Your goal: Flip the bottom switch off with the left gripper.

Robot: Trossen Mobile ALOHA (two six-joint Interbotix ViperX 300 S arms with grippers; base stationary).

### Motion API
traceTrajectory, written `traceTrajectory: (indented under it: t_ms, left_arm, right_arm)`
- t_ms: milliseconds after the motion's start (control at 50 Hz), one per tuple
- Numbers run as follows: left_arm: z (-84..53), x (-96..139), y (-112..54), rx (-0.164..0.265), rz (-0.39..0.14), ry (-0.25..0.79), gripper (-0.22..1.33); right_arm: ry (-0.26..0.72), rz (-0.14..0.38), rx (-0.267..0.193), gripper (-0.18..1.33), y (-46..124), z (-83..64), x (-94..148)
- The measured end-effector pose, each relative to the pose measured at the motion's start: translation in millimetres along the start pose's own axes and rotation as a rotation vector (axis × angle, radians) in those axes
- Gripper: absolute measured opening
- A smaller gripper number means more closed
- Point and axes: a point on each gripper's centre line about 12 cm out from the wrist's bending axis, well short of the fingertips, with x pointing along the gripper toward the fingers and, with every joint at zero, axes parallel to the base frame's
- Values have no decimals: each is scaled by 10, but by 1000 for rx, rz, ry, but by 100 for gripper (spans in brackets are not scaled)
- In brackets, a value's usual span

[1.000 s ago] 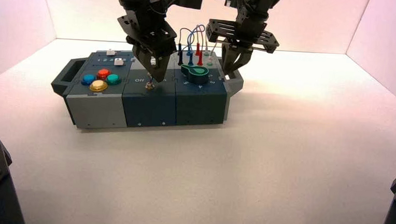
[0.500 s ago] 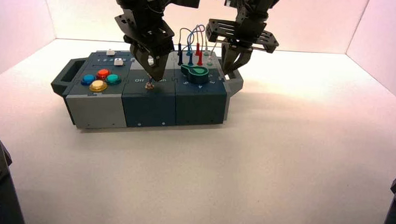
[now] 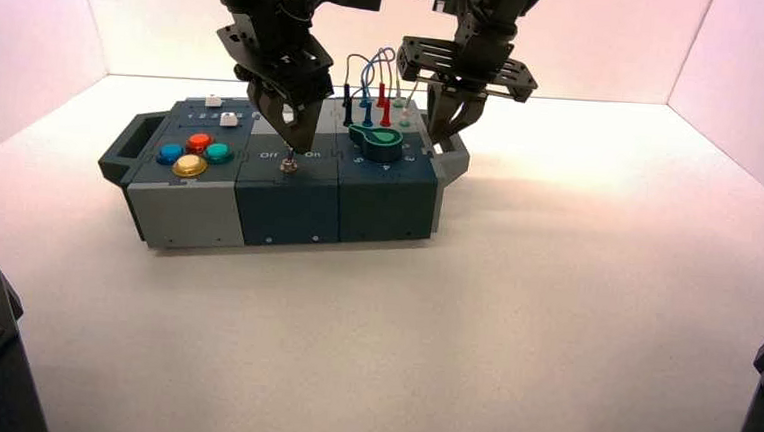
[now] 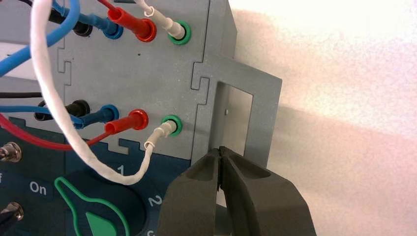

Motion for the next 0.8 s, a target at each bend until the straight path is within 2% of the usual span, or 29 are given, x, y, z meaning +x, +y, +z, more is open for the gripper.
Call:
traceTrajectory:
  t_ms: [300, 580, 660, 700, 800]
  left_arm:
    - [0, 3, -12, -3, -2, -1, -16]
    - [42, 52, -45, 12, -8, 6, -16]
    - [56, 63, -119, 27, -17, 10, -16]
    - [16, 88, -218, 49, -32, 32, -16]
    - [13, 91, -229, 52, -33, 33, -16]
  right_arm:
    - [-3, 2, 1, -15, 6, 15, -6]
    - [-6, 1, -2, -15, 3, 30, -2]
    - [-6, 2, -4, -15, 9, 28, -2]
    - [-5, 1, -2, -15, 1, 28, 3]
    - [-6, 1, -3, -15, 6, 27, 10]
